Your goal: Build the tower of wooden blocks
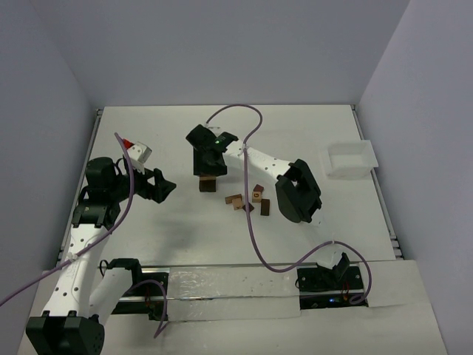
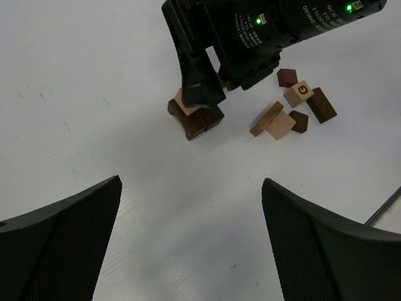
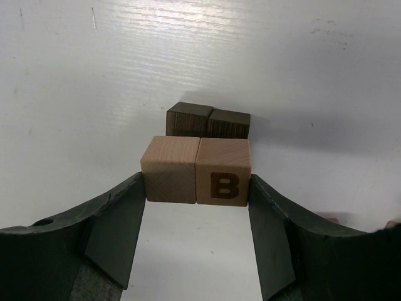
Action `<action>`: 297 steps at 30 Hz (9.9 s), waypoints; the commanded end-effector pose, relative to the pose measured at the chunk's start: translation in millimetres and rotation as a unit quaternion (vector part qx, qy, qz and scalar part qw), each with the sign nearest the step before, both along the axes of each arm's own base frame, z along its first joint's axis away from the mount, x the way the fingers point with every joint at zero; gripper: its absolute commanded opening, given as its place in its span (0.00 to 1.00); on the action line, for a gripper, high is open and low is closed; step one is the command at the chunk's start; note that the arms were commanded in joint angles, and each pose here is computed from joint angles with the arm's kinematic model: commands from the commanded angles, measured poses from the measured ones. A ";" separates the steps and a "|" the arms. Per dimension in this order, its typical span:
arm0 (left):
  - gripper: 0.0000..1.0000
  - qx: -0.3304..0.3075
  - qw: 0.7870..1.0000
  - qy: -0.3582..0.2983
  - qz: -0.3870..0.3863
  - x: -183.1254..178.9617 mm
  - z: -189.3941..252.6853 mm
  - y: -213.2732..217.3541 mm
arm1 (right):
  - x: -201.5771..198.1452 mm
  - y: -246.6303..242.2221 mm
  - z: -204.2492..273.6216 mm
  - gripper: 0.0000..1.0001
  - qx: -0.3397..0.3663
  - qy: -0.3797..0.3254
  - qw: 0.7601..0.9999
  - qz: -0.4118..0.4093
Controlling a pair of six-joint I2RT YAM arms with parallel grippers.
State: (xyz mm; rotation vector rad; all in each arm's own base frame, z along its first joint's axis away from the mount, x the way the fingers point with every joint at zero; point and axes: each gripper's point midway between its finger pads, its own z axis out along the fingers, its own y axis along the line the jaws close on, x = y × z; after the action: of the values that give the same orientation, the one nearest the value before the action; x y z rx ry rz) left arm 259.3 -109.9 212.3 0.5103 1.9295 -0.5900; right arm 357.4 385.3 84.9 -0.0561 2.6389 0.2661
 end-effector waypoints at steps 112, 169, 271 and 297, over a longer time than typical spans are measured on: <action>0.99 -0.004 1.000 -0.018 0.008 7.0 3.1 1.7 | 21.3 6.3 -12.3 0.84 -0.019 -0.030 0.998 -0.046; 0.99 -0.008 1.000 -0.027 0.013 7.6 8.4 2.6 | -18.3 -15.7 39.3 1.00 0.014 -0.035 0.999 0.015; 0.99 -0.005 0.999 -0.045 0.002 0.7 12.3 1.8 | -110.7 -125.7 -21.1 0.08 -0.029 0.025 0.965 0.260; 0.99 -0.004 0.999 -0.040 0.001 1.3 7.4 1.9 | -84.8 -135.8 -38.2 0.01 -0.072 0.021 0.971 0.225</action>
State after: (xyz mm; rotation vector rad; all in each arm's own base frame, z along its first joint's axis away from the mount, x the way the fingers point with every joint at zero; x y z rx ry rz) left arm 256.3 -107.4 211.3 0.5070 1.8968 -0.5713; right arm 261.3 250.6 34.3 -0.7478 2.7018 0.2454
